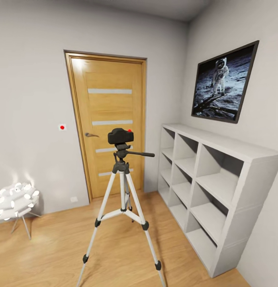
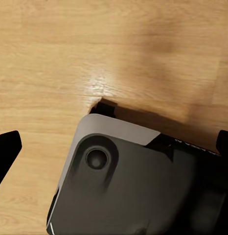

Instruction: Attach the digital camera to the camera tripod in the bedroom.

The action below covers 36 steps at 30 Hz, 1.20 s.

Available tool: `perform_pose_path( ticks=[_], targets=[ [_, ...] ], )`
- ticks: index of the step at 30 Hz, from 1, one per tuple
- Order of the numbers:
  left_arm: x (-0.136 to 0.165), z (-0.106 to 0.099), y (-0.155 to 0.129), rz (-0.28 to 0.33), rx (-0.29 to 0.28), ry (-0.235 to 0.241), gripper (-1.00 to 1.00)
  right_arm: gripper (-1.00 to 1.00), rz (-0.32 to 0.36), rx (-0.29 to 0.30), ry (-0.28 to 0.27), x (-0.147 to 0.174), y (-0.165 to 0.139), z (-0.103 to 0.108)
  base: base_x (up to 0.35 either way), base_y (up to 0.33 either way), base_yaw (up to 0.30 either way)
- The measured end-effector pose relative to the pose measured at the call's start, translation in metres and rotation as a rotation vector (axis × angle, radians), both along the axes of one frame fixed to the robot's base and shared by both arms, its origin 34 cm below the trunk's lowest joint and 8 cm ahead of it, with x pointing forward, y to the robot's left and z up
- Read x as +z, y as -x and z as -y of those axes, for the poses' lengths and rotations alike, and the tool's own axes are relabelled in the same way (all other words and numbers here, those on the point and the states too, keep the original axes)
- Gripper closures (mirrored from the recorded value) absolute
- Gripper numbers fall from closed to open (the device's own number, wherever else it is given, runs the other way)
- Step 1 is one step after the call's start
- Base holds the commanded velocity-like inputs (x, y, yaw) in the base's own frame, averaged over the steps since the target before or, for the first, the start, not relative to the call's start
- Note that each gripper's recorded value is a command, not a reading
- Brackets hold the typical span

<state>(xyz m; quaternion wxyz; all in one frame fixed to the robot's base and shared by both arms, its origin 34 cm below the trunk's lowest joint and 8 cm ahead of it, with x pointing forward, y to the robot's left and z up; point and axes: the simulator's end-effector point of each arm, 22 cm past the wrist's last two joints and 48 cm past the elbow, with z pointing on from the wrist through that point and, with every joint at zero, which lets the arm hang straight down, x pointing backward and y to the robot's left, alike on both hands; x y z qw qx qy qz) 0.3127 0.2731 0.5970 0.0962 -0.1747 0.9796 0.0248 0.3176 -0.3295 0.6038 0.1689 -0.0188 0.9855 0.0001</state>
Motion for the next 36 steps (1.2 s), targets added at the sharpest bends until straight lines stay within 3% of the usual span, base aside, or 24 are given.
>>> perform_pose_path(
  ticks=[36],
  targets=[
    [0.0041, 0.0000, -0.0080, 0.022, -0.001, 0.000, -1.00, -1.00, 0.008, 0.001, 0.000, 0.0031, -0.0047, 0.0003, 0.000, 0.000, 0.000]
  ],
)
